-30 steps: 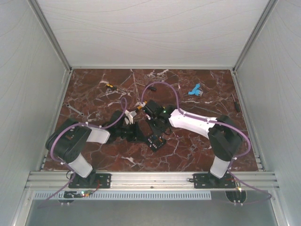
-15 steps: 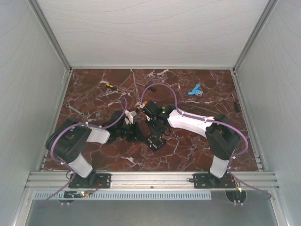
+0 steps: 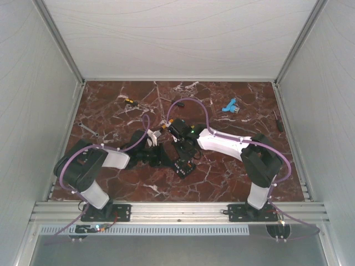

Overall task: Snap on the fuse box
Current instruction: Adjust the fuse in the fuse box base.

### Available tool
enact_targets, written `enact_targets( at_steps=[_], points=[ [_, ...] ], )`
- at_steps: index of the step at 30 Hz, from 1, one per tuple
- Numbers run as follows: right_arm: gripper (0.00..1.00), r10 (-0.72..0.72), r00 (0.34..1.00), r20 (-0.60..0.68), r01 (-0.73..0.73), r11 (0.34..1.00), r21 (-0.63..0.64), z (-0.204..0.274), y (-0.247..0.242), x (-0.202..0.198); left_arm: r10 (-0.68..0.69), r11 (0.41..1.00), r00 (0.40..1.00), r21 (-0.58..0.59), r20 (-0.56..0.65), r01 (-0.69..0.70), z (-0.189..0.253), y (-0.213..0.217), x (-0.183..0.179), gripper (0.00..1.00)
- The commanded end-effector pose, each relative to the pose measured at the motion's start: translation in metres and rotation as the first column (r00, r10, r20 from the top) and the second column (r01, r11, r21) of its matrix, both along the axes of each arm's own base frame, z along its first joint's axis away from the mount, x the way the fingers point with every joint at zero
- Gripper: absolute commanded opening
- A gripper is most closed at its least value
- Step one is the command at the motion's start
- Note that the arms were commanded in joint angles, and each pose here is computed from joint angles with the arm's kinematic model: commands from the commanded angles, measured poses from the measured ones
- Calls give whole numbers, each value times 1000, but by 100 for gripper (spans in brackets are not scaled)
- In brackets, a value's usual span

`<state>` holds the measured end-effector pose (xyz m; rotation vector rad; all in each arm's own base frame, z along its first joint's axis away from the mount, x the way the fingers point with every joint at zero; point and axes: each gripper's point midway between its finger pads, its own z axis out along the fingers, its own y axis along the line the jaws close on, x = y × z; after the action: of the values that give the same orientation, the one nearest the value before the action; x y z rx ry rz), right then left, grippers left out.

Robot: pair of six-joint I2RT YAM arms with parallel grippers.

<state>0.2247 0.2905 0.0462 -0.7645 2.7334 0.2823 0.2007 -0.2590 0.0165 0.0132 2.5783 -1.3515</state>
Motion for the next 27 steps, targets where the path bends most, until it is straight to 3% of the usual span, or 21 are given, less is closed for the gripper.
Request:
enact_targets(
  at_steps=[1,12,16,20,27],
  points=[
    [0,-24,994,-104,-1,974,-228,-45,-49,-26,7,1000,999,15,47,-8,4,-2,11,32],
    [0,-55,991,-122,-2,907,-421,-78,-91,-33,9,1000,999,28,45,-10,2,-1,11,33],
    [0,23,996,-91,-54,935,-350,-64,-66,-31,4,1000,999,21,45,-5,3,-2,12,32],
    [0,121,993,12,-116,968,-224,-20,-25,-23,4,1000,999,19,47,-4,4,-2,12,33],
    [7,111,981,162,-101,993,-64,33,2,1,4,1000,999,10,46,-4,5,-3,12,33]
  ],
)
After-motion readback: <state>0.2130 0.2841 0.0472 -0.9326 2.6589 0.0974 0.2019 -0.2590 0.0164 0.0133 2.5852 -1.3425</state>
